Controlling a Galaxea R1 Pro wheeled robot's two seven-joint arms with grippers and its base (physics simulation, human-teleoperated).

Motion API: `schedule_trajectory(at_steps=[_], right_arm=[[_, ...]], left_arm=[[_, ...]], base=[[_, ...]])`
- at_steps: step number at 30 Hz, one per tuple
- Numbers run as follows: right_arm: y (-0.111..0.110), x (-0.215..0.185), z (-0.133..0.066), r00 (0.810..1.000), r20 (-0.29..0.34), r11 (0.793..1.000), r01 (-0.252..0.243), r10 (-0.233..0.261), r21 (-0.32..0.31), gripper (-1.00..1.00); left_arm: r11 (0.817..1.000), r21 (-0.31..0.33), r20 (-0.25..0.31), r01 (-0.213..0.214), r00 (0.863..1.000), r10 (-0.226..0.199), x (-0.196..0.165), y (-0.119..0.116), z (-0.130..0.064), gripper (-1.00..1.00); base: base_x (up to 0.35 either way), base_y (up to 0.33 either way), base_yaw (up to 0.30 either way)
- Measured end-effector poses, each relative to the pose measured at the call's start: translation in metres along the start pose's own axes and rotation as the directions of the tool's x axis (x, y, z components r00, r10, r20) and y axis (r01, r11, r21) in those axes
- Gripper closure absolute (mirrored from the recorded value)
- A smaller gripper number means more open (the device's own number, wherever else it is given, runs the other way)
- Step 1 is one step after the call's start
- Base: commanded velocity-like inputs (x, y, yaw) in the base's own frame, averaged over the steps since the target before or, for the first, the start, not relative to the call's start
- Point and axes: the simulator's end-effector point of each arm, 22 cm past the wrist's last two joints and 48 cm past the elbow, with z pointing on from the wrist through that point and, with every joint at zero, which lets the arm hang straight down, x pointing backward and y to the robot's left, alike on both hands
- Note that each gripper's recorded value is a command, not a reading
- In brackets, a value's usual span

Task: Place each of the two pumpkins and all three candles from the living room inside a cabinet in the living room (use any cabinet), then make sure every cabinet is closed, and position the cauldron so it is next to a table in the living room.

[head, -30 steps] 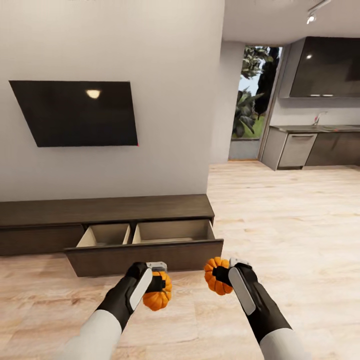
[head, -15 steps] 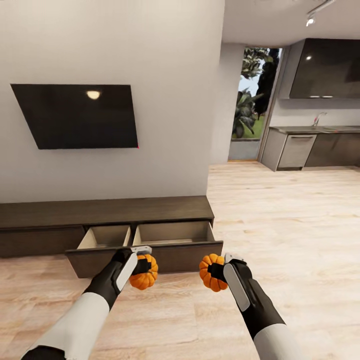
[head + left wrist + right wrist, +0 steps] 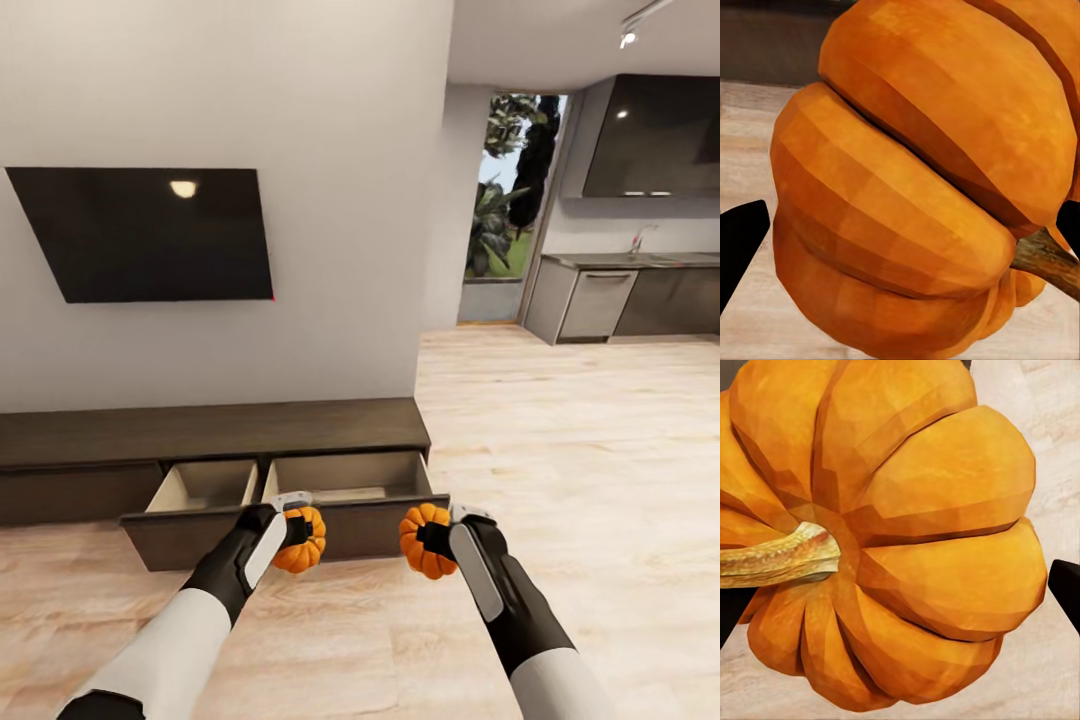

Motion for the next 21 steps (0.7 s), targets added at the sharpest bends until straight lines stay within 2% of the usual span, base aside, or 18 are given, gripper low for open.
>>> schedule_trajectory(at_steps=[4, 8, 11, 21], right_arm=[[0.0042, -0.0016, -0.0021, 1.0, 0.005, 1.0, -0.002, 0.002, -0.009, 1.0], [0.0063, -0.0021, -0.0029, 1.0, 0.004, 1.0, -0.005, 0.006, -0.016, 1.0], [0.0079, 0.0023, -0.0029, 1.0, -0.017, 1.0, 0.003, -0.003, -0.022, 1.0], [0.0082, 0.0014, -0.0045, 1.0, -0.019, 1.0, 0.006, -0.006, -0.024, 1.0]], left_arm=[[1.0, 0.005, 0.0, 0.002, 1.0, -0.002, 0.0003, -0.003, -0.0004, 1.0], [1.0, 0.005, -0.001, 0.002, 1.0, -0.002, 0.0006, -0.0032, -0.0002, 1.0], [1.0, 0.003, -0.001, -0.001, 1.0, 0.001, 0.0004, -0.0029, 0.0001, 1.0], [1.0, 0.013, -0.003, 0.0, 1.0, 0.0, 0.0017, -0.0096, -0.0009, 1.0]], base=[[0.347, 0.019, 0.0], [0.279, 0.16, 0.0], [0.088, 0.067, 0.0], [0.126, 0.01, 0.061]])
